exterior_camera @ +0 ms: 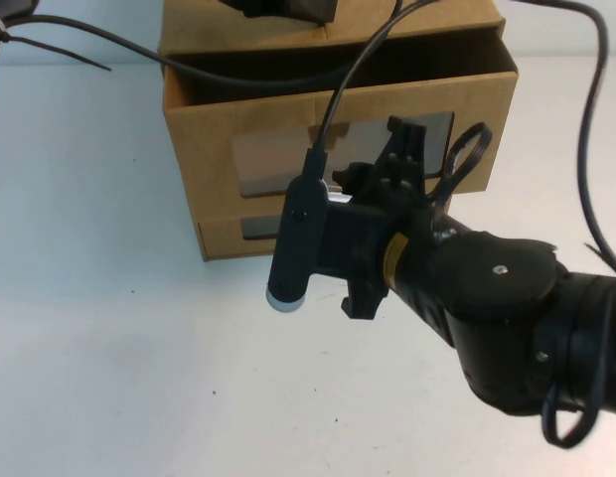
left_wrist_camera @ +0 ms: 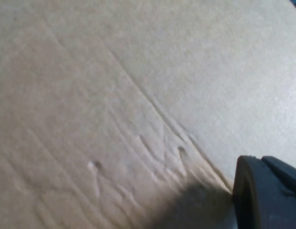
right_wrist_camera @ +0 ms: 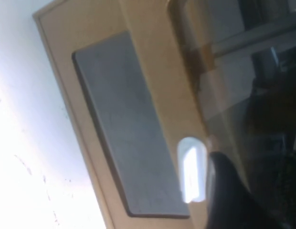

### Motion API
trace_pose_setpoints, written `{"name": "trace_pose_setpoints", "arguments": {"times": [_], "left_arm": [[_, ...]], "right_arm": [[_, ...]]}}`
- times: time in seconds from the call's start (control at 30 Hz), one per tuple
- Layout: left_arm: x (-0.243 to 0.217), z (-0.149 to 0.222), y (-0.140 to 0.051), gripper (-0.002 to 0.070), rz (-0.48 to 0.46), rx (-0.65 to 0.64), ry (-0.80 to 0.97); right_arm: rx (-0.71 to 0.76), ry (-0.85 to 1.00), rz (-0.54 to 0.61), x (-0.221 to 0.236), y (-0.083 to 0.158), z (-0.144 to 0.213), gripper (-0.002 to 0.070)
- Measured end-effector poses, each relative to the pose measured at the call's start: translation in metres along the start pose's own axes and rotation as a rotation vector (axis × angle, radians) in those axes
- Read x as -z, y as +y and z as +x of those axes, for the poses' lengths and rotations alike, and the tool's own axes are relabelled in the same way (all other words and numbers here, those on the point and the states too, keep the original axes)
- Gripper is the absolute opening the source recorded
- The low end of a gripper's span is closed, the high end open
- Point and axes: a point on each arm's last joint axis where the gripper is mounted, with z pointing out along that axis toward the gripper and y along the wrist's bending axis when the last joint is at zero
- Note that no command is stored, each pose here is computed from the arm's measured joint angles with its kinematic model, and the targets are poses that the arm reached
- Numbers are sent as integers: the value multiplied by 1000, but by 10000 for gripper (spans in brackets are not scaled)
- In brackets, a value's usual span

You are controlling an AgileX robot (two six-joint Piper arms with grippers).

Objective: Open the shoe box
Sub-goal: 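Pull the top drawer of the cardboard box fully open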

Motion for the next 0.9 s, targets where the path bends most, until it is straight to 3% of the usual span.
{"name": "trace_pose_setpoints", "arguments": {"times": [0.43,0.73,0.9], "left_arm": [[-2,0,2,-6,40,34,-3],[-2,0,1,-6,42,39,-4],[-2,0,1,-6,42,39,-4]], "right_arm": [[-49,42,-85,-15,16,5,230],[96,95,-78,-30,30,12,181],[96,117,-47,-37,30,11,164]]}}
